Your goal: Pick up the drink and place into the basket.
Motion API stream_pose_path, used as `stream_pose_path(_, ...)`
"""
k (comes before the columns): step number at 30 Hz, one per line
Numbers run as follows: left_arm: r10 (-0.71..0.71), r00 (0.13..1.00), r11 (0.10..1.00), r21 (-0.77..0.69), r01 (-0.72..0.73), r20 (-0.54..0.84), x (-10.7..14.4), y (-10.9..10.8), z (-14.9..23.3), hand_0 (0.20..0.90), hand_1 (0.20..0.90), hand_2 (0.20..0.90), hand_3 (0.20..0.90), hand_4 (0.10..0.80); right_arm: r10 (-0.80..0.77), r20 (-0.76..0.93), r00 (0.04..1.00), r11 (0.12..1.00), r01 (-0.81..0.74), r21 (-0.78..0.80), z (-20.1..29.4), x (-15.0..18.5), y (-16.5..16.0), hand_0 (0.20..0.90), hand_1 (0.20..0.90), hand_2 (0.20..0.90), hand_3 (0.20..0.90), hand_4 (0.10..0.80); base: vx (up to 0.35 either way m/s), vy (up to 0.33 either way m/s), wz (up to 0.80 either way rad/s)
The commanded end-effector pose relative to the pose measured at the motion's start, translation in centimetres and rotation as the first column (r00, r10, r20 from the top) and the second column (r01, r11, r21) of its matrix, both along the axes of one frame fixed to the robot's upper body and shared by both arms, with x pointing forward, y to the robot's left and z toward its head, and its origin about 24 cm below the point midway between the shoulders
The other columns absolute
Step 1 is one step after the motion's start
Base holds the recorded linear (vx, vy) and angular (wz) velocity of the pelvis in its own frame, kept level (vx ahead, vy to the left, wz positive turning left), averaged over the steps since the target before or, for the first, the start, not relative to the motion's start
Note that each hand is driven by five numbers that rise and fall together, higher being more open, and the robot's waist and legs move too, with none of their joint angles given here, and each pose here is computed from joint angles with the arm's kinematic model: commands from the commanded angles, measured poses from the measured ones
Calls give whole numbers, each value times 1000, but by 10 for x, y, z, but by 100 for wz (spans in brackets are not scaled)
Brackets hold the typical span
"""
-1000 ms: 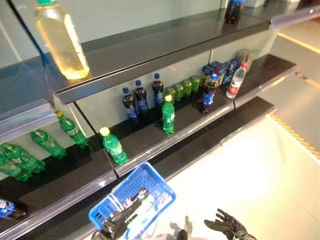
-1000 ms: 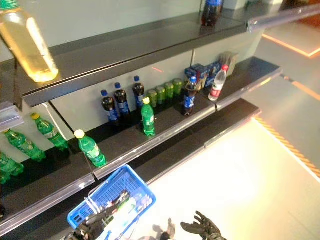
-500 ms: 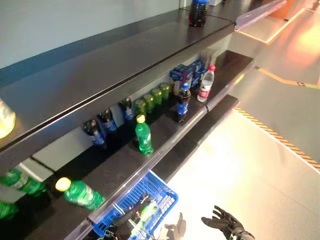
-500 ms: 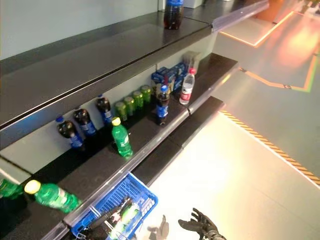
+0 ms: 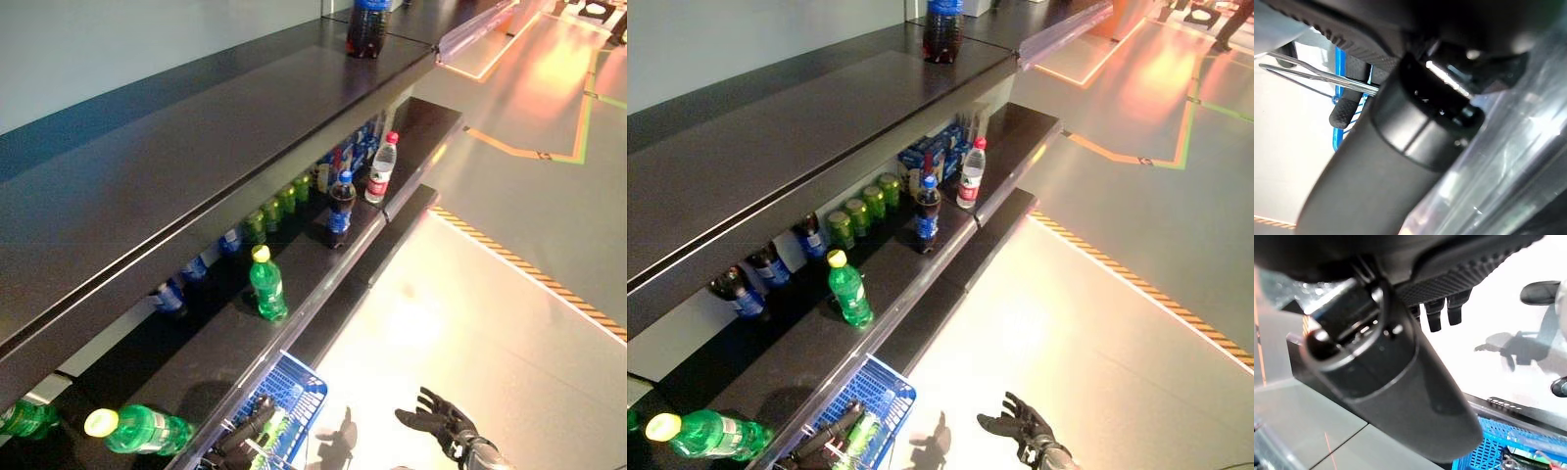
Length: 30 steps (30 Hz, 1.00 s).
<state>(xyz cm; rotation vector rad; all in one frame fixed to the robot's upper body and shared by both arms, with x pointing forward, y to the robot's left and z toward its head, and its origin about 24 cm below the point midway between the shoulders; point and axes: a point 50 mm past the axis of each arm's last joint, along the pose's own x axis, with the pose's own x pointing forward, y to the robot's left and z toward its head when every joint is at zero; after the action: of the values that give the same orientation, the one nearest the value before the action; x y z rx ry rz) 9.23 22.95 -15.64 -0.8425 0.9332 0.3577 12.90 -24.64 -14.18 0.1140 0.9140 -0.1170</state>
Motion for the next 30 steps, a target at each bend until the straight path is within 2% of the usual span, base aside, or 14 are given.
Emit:
stream_pose_path(1,-86,972,996,47,78,220,42,23,23,300,300,300,200,100,-54,99,994,997,58,-43,11,14,-14,900,900,900,900,800,193,-139,1)
stream_pose_path(11,-138,973,990,61,129,183,35,21,19,300,300,300,200,100,-119,75,990,992,122,-31,7,3,-17,900,900,900,900,800,241,-227,24)
stream_pose_path(13,-146,972,989,61,137,186,34,19,18,300,300,300,200,100,-109,77,991,993,112,-31,7,3,-17,900,900,900,900,800,236,-333,95)
stream_pose_path(17,-69,977,997,45,61,202,29,20,18,300,300,300,200,100,-25,50,998,999,27,-38,6,5,-12,900,900,900,900,800,243,-358,71)
stream_pose_path(20,-65,969,998,15,63,239,28,10,17,300,300,300,200,100,10,66,998,999,-6,-53,9,10,-14,900,900,900,900,800,135,-308,38)
stream_pose_path(25,-140,955,990,1,144,261,37,5,21,300,300,300,200,100,-38,103,994,995,47,-89,16,17,-23,900,900,900,900,800,31,-180,85)
stream_pose_path(30,-176,952,983,-7,183,249,40,5,21,300,300,300,200,100,-72,86,994,993,80,-89,15,12,-29,900,900,900,900,800,25,27,117)
